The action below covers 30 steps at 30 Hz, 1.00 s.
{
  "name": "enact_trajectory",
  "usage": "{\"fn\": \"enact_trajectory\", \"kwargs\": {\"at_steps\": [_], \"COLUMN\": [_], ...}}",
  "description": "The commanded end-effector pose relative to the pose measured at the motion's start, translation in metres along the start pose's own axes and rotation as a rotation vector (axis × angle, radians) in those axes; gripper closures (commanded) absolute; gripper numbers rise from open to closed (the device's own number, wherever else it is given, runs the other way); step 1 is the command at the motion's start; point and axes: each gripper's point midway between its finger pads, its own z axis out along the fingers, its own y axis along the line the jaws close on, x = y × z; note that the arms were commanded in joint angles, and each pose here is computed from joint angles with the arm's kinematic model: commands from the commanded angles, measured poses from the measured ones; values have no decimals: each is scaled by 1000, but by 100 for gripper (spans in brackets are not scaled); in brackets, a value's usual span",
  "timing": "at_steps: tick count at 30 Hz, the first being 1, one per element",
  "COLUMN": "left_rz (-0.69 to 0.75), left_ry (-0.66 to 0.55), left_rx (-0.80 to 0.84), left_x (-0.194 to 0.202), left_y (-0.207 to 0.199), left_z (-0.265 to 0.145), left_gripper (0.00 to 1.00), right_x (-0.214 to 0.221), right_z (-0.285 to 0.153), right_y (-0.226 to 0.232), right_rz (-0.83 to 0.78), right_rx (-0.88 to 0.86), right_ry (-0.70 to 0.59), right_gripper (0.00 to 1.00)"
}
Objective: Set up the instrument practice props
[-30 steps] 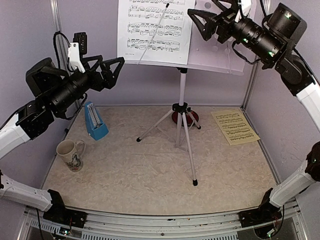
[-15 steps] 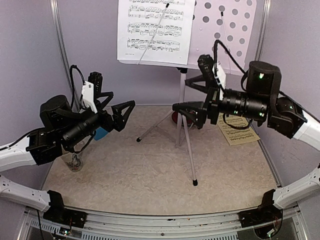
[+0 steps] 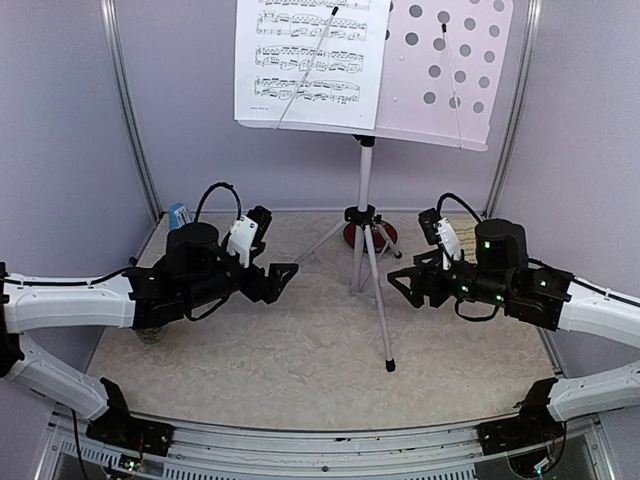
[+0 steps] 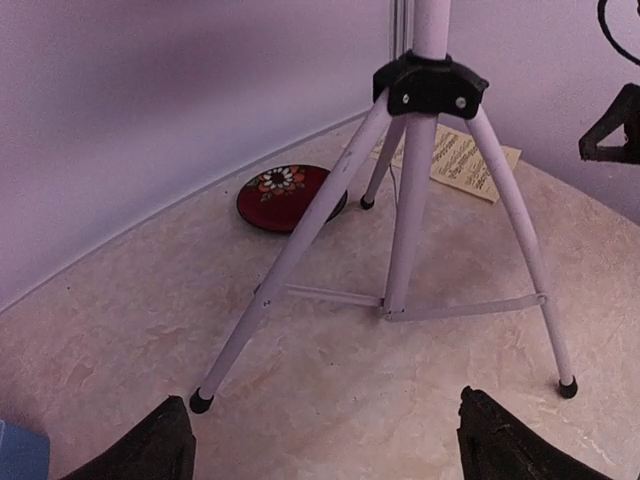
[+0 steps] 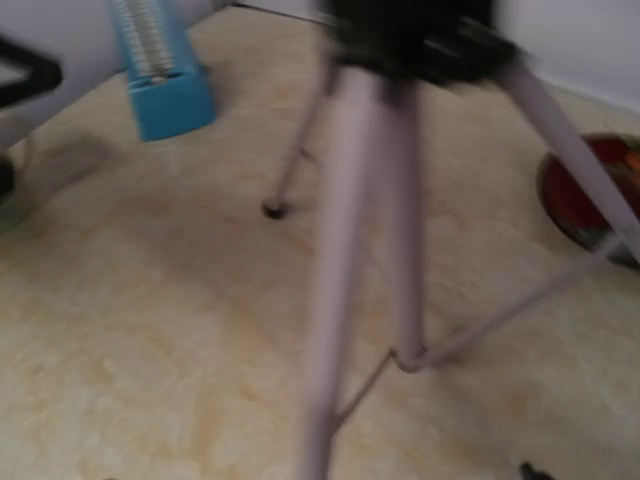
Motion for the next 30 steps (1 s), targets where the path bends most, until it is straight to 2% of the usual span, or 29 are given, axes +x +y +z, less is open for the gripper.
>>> {"fn": "enact_trajectory", "kwargs": {"at_steps": [1, 5, 7, 9, 20, 24, 30], "left_rz": [119, 237, 291, 327, 527, 578, 585], "left_ry": [-21, 45, 52, 49, 61, 63, 85], "left_rx": [82, 87, 86, 76, -3, -37, -89], "left_x": [-14, -2, -1, 0, 3, 5, 0], "left_y": [-4, -1, -2, -3, 9, 16, 45], "left_z": [31, 73, 91, 107, 162, 170, 157], "left_gripper": [15, 20, 27, 29, 44, 57, 82], "right_x": [-7, 7, 6, 6, 11, 9, 5], "right_z": [9, 25, 30, 34, 71, 83, 93], "right_y": [-3, -3, -5, -7, -18, -18, -14], "right_rz": [110, 131, 134, 138, 142, 146, 154], "right_rx": [-43, -59, -51, -46, 4, 6, -23], "right_ry": [-60, -39, -49, -53, -23, -14, -9], "right_gripper": [18, 22, 24, 26, 36, 43, 62]}}
